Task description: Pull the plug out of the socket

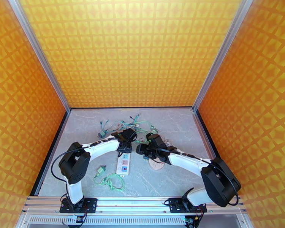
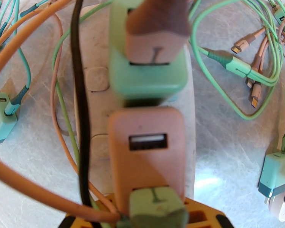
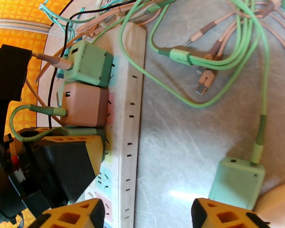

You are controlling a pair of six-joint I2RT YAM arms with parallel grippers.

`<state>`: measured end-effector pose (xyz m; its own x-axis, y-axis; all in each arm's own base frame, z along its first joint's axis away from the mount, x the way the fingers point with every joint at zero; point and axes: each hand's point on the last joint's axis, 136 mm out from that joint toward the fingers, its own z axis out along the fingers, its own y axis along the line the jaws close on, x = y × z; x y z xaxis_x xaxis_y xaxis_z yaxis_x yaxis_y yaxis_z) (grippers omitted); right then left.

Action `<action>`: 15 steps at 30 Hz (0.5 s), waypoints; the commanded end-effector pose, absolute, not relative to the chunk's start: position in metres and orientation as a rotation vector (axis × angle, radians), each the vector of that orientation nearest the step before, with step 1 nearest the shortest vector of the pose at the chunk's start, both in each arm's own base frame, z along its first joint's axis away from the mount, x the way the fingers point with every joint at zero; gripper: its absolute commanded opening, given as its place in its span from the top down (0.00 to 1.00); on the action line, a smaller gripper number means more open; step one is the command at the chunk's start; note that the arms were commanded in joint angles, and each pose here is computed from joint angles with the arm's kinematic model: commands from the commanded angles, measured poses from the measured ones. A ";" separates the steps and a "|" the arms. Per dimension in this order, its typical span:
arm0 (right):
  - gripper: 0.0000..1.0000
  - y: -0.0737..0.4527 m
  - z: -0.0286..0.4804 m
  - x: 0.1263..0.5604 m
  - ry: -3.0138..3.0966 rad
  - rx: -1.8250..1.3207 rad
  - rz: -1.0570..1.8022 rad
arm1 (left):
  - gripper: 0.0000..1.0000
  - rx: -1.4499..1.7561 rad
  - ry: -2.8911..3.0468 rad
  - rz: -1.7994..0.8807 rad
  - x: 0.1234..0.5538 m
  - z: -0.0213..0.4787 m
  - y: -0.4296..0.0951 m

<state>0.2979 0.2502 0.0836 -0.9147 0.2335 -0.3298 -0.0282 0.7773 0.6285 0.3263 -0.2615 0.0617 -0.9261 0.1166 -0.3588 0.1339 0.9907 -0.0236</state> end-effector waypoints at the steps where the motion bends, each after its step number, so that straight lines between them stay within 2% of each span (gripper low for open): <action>1: 0.36 0.262 0.095 0.309 2.538 0.147 0.991 | 0.70 0.217 2.785 -0.086 0.322 0.073 -0.266; 5: 0.37 0.266 0.095 0.312 2.536 0.143 1.009 | 0.71 0.219 2.792 -0.082 0.321 0.070 -0.266; 8: 0.46 0.273 0.092 0.315 2.533 0.143 1.050 | 0.78 0.222 2.802 -0.078 0.320 0.065 -0.266; 10: 0.56 0.280 0.089 0.317 2.534 0.145 1.100 | 0.81 0.223 2.802 -0.083 0.319 0.065 -0.266; 15: 0.65 0.299 0.074 0.328 2.547 0.171 1.192 | 0.83 0.236 2.798 -0.112 0.320 0.065 -0.271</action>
<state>0.3142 0.2825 0.0636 -0.9410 0.2300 -0.2484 -0.0132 0.7084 0.7057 0.3252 -0.2612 0.0622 -0.9284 0.1187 -0.3521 0.1354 0.9905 -0.0230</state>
